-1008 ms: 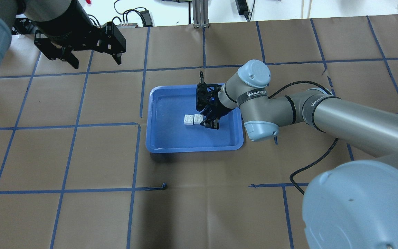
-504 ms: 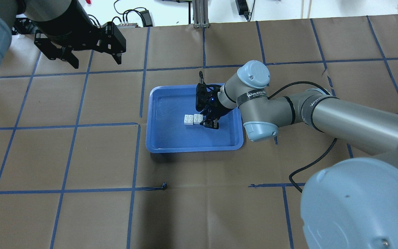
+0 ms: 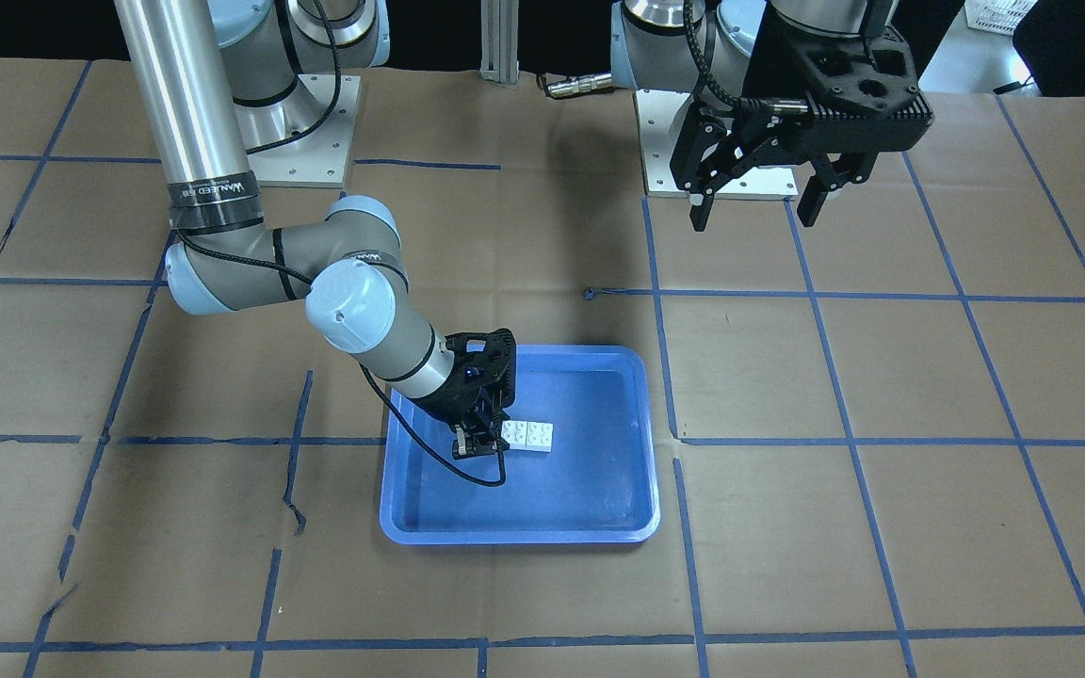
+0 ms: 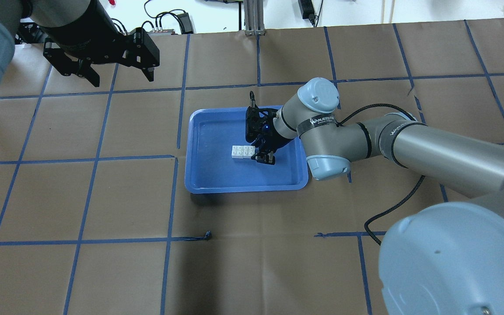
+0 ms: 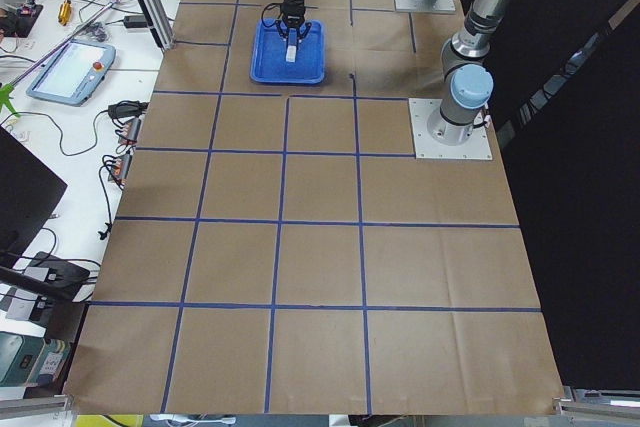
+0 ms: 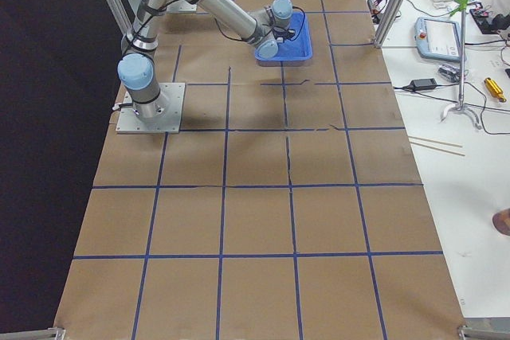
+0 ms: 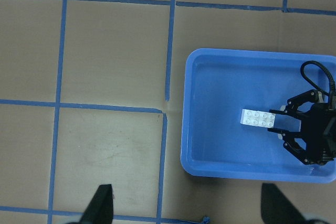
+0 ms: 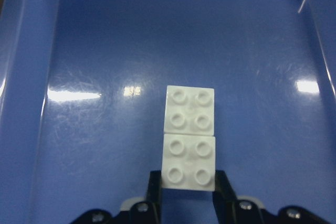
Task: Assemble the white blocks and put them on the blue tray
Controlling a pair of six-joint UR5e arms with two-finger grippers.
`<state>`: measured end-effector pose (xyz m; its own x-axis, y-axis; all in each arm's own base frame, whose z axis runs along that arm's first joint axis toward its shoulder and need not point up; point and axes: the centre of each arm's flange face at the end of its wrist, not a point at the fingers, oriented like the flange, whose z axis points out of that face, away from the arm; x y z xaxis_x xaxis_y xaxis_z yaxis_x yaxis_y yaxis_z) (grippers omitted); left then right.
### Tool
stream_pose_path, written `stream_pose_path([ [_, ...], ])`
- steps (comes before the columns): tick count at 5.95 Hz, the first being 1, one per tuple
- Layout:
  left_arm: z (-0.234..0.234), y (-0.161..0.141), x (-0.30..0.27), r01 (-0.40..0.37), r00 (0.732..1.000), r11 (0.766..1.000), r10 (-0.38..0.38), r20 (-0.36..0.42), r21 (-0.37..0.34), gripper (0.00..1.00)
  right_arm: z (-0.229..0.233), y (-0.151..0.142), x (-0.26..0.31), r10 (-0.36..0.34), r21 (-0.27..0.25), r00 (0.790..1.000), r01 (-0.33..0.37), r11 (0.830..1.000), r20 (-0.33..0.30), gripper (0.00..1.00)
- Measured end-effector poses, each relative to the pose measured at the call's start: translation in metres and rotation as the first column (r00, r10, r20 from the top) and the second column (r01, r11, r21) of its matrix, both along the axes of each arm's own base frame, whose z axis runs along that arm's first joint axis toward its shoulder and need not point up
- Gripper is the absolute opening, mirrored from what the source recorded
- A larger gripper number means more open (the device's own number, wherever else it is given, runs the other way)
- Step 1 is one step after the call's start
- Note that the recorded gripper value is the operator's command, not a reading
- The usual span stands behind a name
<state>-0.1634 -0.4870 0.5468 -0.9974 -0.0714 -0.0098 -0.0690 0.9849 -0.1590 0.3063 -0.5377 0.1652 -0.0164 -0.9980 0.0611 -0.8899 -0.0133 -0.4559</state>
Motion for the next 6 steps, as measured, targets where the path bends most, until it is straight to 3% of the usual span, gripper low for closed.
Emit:
stream_pose_path([
  [1,-0.0003,0.0,0.0001,0.0,1.0,1.0,0.0,0.001,0.001,0.99,0.0001,0.0001,0.0003,0.001,0.0,1.0,-0.001,1.0,0.001,0.38],
  [2,-0.0004,0.0,0.0001,0.001,1.0,1.0,-0.001,0.001,0.001,0.99,-0.0001,0.0001,0.0005,0.001,0.0,1.0,-0.001,1.0,0.003,0.6],
  [3,-0.0005,0.0001,0.0001,0.001,1.0,1.0,-0.001,0.001,0.001,0.99,-0.0004,0.0001,0.0009,0.0,0.001,1.0,0.0,1.0,0.007,0.9],
  [4,-0.0008,0.0001,0.0001,0.001,1.0,1.0,-0.001,0.001,0.002,0.99,-0.0019,-0.0001,0.0012,-0.001,0.001,1.0,0.001,1.0,0.01,1.0],
  [6,-0.0012,0.0001,0.0001,0.001,1.0,1.0,-0.001,0.001,0.003,0.99,-0.0056,-0.0016,0.0018,-0.002,-0.01,1.0,0.002,1.0,0.015,1.0],
])
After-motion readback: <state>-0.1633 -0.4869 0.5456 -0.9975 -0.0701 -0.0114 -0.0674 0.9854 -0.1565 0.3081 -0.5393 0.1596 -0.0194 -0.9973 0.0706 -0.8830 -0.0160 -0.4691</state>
